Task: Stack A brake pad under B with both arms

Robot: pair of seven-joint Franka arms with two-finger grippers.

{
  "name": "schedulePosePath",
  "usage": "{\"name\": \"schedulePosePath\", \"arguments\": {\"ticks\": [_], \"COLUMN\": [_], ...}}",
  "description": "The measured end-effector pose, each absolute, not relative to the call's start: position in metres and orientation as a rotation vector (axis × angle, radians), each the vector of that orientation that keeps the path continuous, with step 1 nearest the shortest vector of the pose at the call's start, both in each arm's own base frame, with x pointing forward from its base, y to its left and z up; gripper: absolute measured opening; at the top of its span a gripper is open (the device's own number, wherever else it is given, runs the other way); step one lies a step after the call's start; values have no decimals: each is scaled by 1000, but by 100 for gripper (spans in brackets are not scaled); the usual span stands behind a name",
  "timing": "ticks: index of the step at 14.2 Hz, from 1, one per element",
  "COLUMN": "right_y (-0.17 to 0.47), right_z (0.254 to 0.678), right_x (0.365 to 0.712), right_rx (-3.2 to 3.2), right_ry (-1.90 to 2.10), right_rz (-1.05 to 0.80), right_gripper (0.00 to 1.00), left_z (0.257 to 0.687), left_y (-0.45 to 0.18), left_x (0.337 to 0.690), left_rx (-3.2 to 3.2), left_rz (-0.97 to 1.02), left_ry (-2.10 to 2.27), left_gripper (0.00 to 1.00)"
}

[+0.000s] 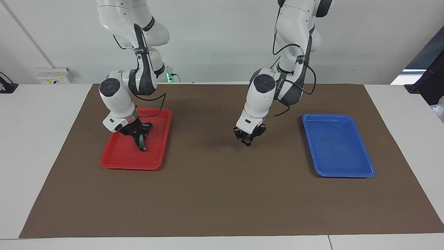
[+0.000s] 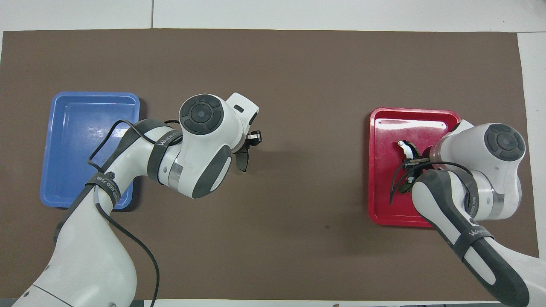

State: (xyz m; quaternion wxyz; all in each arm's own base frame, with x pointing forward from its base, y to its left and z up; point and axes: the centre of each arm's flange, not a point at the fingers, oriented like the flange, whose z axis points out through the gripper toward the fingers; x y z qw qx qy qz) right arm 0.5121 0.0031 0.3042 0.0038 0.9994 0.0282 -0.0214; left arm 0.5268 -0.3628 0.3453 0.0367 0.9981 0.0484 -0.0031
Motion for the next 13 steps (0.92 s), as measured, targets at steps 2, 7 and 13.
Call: {"name": "schedulePosePath", "arguments": {"ticks": [2, 7, 13], "right_y": [2, 0, 3], "right_z": [333, 399, 418], "right_x": [529, 557, 563], "right_rx": [3132, 3133, 3157], "right_ry": [84, 77, 61], "right_rz": [-107, -126, -146], "right_gripper": [43, 43, 43], "left_z": [329, 314, 346], "left_y": [-368, -379, -357], "left_x": [529, 525, 549], "left_rx": [3049, 3046, 3009], "left_rz": [-15, -4, 111], "left_ry": [166, 141, 158], "left_gripper": [39, 45, 100]}}
